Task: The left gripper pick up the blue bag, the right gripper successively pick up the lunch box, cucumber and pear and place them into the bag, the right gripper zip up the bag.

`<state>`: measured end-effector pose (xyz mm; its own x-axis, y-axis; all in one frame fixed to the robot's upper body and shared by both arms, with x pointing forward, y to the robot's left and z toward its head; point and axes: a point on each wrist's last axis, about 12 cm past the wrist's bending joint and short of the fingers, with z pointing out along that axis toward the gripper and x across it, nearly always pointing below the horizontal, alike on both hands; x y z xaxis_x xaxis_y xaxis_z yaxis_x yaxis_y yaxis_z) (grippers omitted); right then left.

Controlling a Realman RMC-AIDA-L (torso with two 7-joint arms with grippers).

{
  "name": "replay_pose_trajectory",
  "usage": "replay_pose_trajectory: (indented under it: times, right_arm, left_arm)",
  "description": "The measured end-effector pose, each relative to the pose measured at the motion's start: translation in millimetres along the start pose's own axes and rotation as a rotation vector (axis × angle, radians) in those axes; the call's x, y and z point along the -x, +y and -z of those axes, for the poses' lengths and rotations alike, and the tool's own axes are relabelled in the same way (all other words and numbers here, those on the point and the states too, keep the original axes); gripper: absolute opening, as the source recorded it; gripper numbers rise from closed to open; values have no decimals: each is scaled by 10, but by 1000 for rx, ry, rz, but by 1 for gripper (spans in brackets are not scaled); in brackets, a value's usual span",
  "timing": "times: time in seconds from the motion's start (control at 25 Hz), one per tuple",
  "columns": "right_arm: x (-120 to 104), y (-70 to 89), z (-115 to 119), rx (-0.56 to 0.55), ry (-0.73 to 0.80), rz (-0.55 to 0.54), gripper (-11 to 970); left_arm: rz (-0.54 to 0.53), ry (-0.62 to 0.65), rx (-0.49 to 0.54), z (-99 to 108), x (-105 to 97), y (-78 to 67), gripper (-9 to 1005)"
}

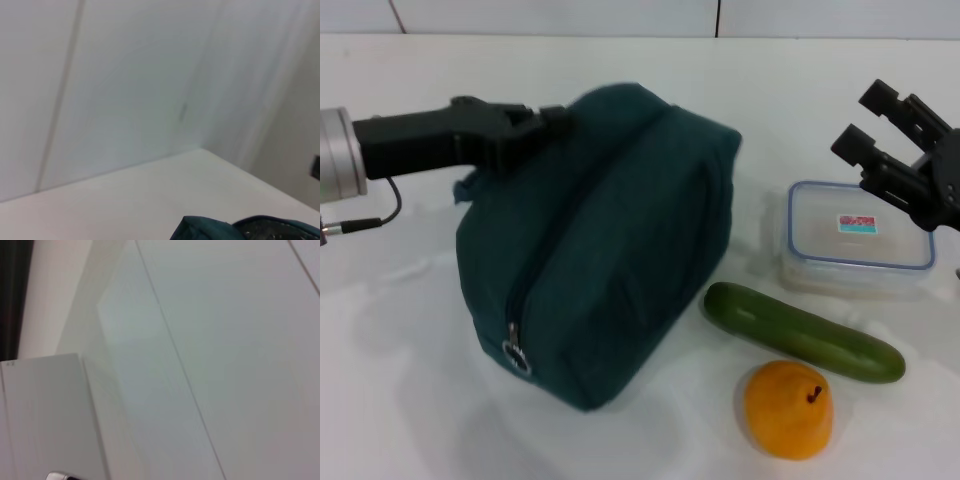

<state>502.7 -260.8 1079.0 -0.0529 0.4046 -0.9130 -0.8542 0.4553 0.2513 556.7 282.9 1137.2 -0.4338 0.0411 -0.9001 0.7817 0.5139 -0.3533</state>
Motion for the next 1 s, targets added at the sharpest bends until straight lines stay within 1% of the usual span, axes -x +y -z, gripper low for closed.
replay_pose_trajectory:
  times: [0.12, 0.24, 0.48, 0.64, 0.76, 0.8, 1.0]
  right_arm:
    - [-17, 9, 53, -29, -15, -25, 872]
    - [-30, 13, 95, -56, -29, -48, 872]
    - [-23, 50, 218, -81, -57, -61, 871]
    - [-56, 60, 264, -110, -56, -82, 870]
    - [-115, 80, 330, -159, -60, -122, 870]
    - [-134, 85, 368, -191, -73, -145, 870]
    - [-232, 145, 615, -347, -135, -295, 869]
  left_arm:
    - [39, -69, 40, 61, -20, 44, 42]
    - [86, -155, 81, 173, -77, 84, 42]
    - [150, -227, 104, 251, -191, 113, 42]
    - [161, -277, 114, 296, -286, 114, 42]
    - [151, -317, 112, 278, -362, 106, 42]
    - [146, -322, 113, 274, -376, 104, 42]
    - [104, -321, 105, 191, -432, 97, 42]
